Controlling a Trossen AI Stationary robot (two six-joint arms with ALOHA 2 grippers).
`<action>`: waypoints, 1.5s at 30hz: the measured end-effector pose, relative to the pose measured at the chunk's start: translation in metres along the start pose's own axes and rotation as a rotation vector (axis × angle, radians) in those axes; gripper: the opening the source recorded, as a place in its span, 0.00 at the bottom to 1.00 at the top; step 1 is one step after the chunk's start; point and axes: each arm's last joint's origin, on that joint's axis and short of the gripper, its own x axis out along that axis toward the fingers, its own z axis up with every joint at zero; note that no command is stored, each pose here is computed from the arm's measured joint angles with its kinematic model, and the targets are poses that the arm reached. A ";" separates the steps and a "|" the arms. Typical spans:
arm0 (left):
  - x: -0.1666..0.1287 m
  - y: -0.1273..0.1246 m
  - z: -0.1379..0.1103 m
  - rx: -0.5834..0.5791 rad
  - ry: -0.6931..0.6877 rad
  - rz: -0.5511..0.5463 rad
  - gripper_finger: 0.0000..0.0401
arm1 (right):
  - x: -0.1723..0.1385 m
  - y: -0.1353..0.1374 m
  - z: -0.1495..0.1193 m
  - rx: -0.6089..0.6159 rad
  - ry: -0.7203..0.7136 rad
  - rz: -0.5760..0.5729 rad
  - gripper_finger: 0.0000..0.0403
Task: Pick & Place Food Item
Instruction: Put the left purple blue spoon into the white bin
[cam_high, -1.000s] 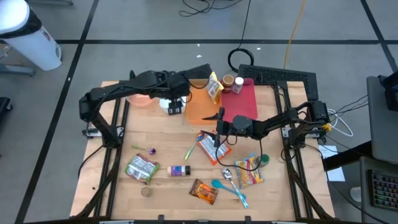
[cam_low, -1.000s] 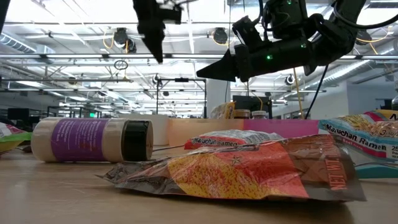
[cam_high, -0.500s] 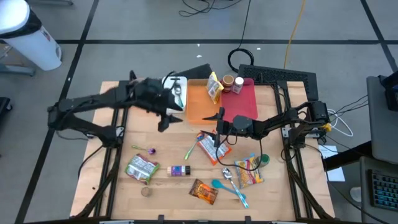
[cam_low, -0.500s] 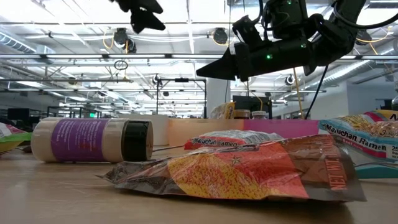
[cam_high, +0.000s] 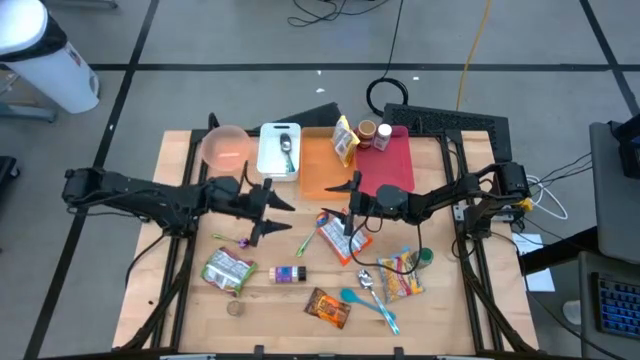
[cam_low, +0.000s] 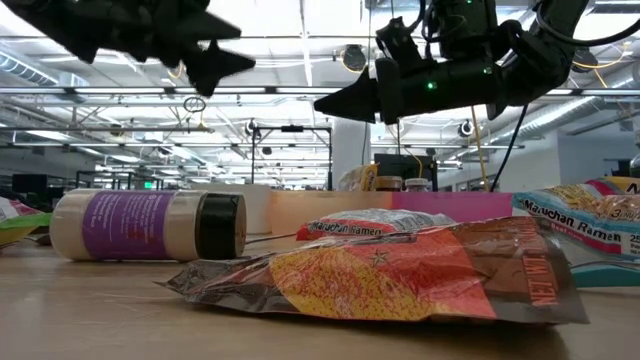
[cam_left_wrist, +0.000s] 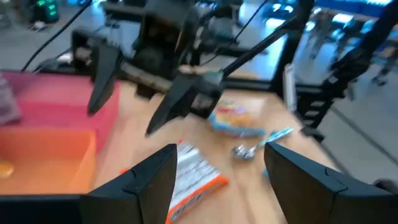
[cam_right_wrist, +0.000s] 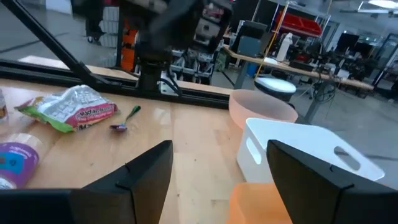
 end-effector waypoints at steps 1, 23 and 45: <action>0.000 -0.001 -0.003 0.000 0.010 0.008 0.62 | 0.000 0.000 0.000 0.018 0.000 0.000 0.63; 0.034 0.005 -0.064 0.037 0.324 0.061 0.64 | -0.004 0.024 0.006 0.478 -0.024 0.081 0.63; -0.035 -0.037 -0.037 -0.169 0.921 0.189 0.64 | 0.003 0.048 -0.027 0.392 0.049 0.120 0.63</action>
